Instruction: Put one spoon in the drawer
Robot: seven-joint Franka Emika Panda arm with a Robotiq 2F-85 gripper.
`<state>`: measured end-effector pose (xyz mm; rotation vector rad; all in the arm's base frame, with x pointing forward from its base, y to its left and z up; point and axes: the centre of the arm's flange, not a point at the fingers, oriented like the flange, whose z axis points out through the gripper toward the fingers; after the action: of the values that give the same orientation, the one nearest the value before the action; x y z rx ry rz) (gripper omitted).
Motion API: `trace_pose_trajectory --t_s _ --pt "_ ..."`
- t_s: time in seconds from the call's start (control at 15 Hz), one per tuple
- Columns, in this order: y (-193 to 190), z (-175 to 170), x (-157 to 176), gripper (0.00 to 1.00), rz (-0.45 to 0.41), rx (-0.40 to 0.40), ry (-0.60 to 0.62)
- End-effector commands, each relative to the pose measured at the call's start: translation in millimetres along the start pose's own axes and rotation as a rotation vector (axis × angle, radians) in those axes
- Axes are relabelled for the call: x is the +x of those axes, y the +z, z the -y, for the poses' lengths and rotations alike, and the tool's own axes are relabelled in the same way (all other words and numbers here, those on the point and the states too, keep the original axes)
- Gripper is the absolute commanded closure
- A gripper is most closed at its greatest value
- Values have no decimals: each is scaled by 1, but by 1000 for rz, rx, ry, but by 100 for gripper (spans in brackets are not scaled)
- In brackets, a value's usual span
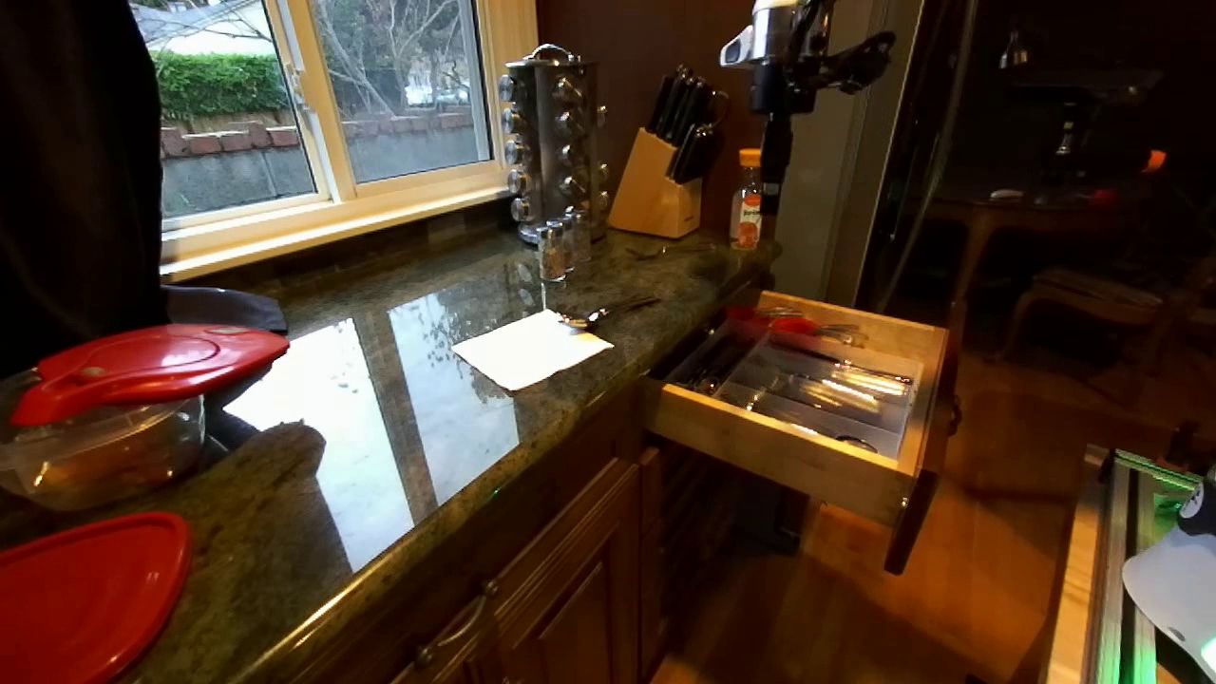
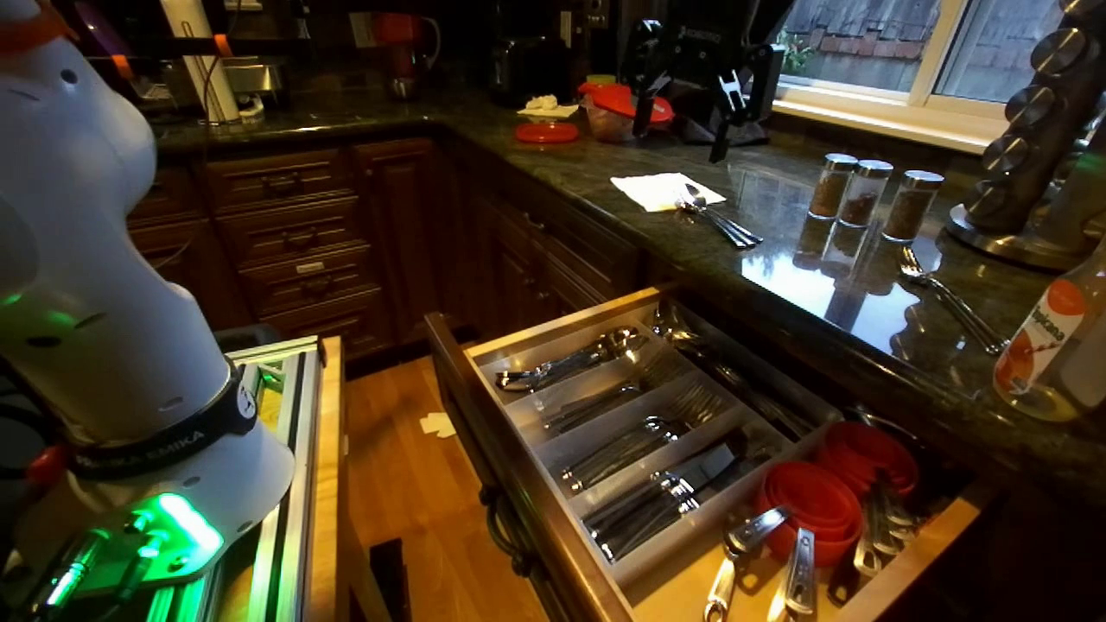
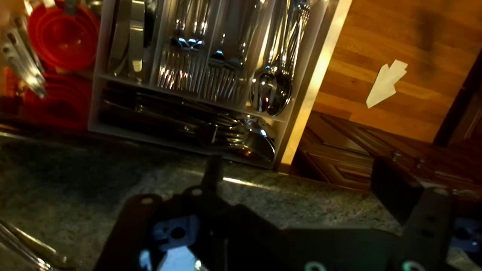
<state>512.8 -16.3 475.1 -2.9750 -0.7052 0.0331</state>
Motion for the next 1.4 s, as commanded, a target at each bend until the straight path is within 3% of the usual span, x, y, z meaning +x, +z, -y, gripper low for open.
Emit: trace_pose_trajectory --t_s 0.0,0.53,0.6,0.8,1.33 --pt "10 -15 41 0 10 -35 -197" --pt "54 8 87 0 -54 -128 -613" --pt "44 7 82 0 -42 -111 -520" --pt "51 12 89 0 -49 -118 -582" --pt "51 11 89 0 -49 -119 -593"
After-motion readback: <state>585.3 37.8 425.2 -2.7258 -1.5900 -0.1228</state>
